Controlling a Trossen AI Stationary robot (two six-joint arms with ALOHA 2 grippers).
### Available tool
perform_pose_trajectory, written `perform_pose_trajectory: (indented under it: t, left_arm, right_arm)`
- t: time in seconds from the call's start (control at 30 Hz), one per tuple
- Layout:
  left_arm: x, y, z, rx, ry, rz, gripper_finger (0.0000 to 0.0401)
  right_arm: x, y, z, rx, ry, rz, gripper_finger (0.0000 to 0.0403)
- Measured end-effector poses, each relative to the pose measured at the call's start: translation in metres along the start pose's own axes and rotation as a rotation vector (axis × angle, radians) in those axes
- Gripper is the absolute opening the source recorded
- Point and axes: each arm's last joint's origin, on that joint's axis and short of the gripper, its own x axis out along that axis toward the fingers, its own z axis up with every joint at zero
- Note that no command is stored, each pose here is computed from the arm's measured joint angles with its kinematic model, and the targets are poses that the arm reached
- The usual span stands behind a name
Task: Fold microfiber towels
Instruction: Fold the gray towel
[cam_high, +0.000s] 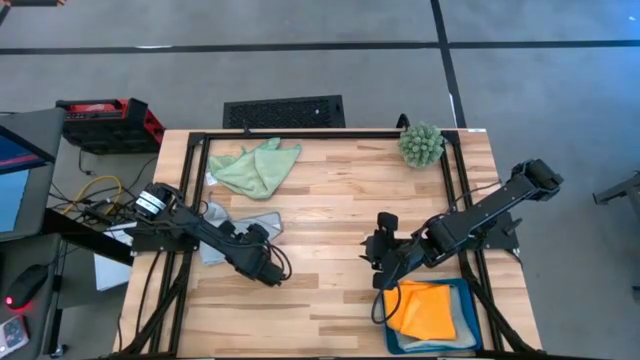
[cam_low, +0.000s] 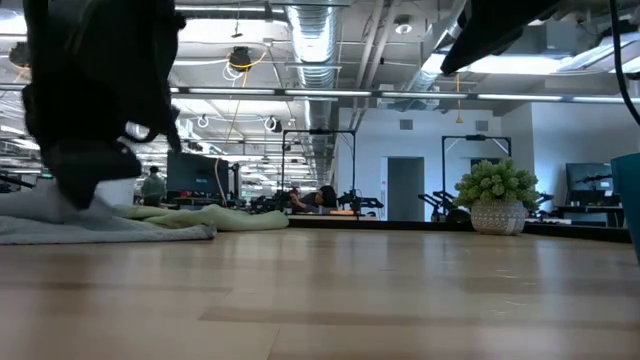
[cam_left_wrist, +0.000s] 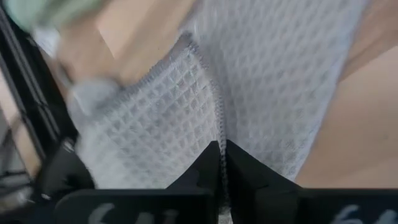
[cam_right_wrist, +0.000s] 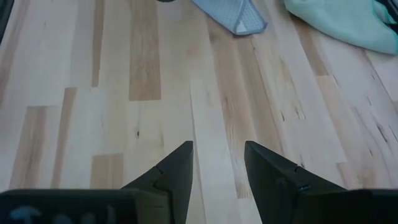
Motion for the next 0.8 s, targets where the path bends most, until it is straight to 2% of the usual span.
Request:
perform_pose_trajectory:
  t: [0.1,0.2,0.43,0.57,0.8]
  left_arm:
    - [-0.020,0.000,0.010,0.047,-0.074,-0.001,0.0002]
    - [-0.040,0.000,0.021,0.083,-0.145,-0.015,0.0001]
    - [-0.086,0.008,0.042,0.147,-0.267,-0.031,0.0000]
    - [-0.111,0.015,0.047,0.185,-0.291,-0.059,0.0000]
    - [-0.148,0.019,0.048,0.341,-0.347,-0.169,0.0000]
  right_arm:
    - [0.000,0.000,0.000,-0.013,-0.003,0.001,0.0166]
    - [0.000,0.001,0.003,-0.078,-0.031,0.010,0.0166]
    - [0.002,0.001,0.021,-0.182,-0.179,0.029,0.0166]
    - [0.022,0.002,0.026,-0.261,-0.203,0.002,0.0166]
    - [0.066,0.007,0.040,-0.360,-0.327,-0.051,0.0166]
